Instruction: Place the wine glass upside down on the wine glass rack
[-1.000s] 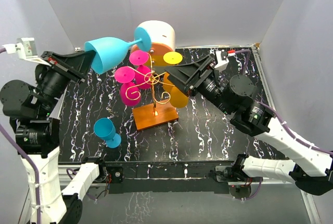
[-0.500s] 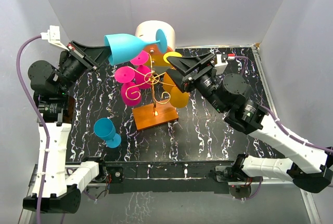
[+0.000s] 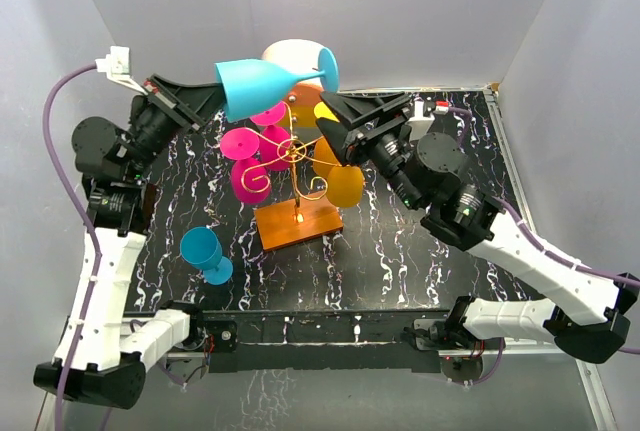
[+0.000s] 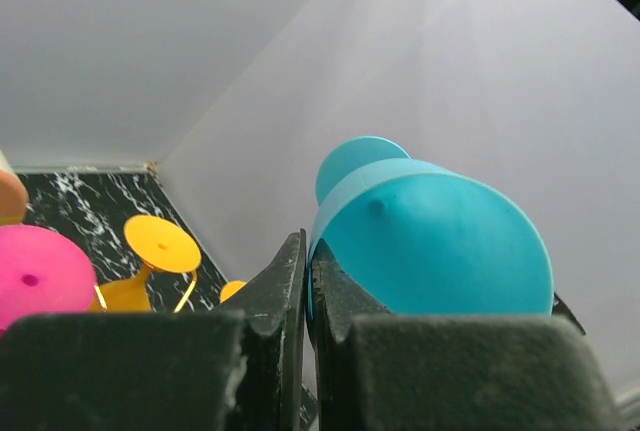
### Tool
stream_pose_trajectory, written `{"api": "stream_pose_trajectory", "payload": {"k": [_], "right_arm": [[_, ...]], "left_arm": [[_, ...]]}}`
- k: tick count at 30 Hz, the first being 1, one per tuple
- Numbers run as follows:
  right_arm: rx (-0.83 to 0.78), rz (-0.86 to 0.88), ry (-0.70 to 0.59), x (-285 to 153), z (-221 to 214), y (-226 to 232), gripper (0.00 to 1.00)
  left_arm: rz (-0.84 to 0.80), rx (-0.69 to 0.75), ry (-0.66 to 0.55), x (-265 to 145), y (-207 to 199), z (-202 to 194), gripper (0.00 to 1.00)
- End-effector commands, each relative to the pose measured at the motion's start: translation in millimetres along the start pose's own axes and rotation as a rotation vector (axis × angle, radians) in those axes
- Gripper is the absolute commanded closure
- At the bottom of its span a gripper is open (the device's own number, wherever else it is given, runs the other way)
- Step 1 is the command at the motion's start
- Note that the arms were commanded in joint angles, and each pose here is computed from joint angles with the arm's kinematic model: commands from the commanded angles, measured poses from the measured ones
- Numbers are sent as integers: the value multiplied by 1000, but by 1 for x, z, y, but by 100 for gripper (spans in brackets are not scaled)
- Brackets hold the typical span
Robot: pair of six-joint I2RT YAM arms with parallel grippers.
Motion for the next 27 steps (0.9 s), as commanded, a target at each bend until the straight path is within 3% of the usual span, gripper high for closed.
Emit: {"api": "stream_pose_trajectory", "payload": {"k": [1, 8, 12, 19, 27], "right_arm": [[53, 90, -107, -7, 25, 39, 39], [87, -9, -157, -11, 32, 22, 42], [92, -24, -223, -19, 44, 22, 50], [69, -36, -325, -30, 63, 24, 54], [56, -39, -324, -38, 65, 20, 63]], "left_arm": [[-19, 35, 3, 16, -2, -17, 100], [-48, 57, -21, 30, 3, -38, 100], [-120, 111, -8, 35, 0, -52, 100], [-223, 146, 62, 43, -12, -77, 100], [-279, 188, 87, 46, -22, -90, 100]]}}
Point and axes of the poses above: each gripper's point midway between its finger pads, its own x axis out along the fingers, its own y axis along the line the jaws close on, z = x × y, the point moved 6 cm from there along -x, back along the fingers, and after that the axes turned 13 degrees about -x, right-handed, at the moved point
